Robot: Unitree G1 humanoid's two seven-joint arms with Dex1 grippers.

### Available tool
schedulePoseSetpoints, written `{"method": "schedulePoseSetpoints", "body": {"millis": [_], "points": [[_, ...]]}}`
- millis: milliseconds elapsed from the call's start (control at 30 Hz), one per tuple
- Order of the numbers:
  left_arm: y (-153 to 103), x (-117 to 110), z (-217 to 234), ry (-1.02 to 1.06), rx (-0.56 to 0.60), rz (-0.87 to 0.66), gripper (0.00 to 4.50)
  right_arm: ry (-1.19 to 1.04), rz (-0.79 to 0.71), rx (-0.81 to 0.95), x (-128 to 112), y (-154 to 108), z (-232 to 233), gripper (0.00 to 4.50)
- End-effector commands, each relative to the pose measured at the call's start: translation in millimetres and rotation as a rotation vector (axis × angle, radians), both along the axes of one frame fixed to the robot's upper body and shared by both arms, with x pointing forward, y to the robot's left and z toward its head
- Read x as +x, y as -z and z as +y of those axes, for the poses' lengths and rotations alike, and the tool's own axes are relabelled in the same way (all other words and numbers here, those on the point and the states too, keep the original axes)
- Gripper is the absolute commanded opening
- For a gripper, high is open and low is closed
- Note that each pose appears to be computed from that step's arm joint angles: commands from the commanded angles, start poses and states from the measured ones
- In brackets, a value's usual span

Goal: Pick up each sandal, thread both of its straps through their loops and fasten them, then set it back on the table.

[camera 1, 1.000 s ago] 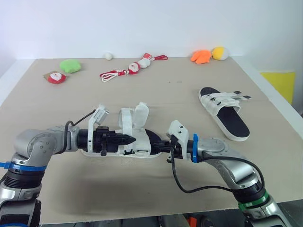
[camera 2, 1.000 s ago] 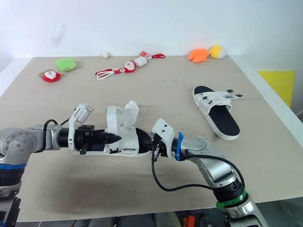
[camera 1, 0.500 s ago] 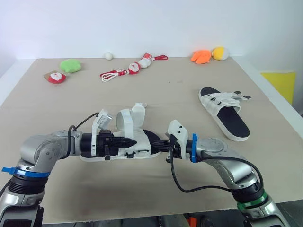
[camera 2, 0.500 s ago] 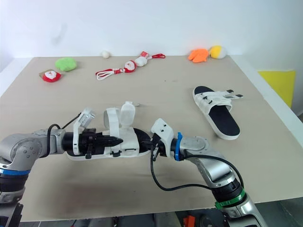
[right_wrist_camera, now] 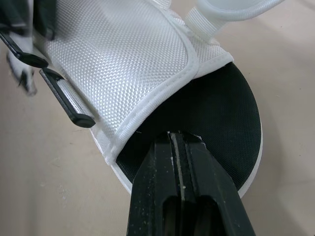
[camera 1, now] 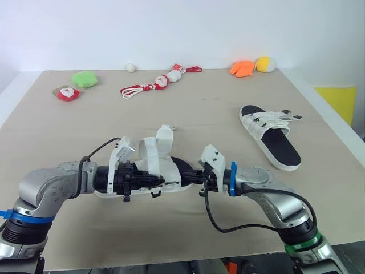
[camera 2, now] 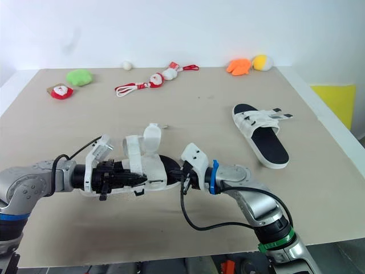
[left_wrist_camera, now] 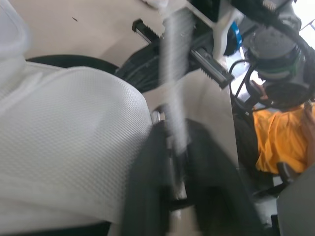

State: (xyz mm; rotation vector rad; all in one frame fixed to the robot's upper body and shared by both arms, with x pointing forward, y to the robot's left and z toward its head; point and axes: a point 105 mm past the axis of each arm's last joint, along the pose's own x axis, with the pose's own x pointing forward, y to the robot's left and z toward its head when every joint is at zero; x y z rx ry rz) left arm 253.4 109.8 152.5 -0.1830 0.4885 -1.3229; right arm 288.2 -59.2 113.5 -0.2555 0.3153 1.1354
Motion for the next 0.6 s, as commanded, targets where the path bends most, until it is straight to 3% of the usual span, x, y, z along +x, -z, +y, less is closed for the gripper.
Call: {"method": "schedulePoseSetpoints", "body": {"millis": [33,133,200,400,600], "points": [[-5.6,-5.1,1.5,0.008,0.014,-0.037,2.20,-0.033,0.043,-0.012,-6.3,8.5,5.2,0.00],[-4.3,-8.4,6.2,0.001,0.041,-0.046,3.70,-0.040,0.046,-0.014,-7.0,9.2,5.9,0.00],[-7.7,-7.8,13.7,-0.034,0.040,-0.053,4.43,-0.046,0.048,-0.016,-7.4,9.6,6.1,0.00],[-27.5,-21.6,36.4,-0.121,-0.003,-0.062,4.43,-0.054,0.052,-0.018,-9.8,9.8,5.1,0.00],[-27.4,-65.4,52.2,-0.108,-0.006,0.040,4.43,-0.065,0.066,-0.021,-12.6,12.6,4.6,0.00]]}}
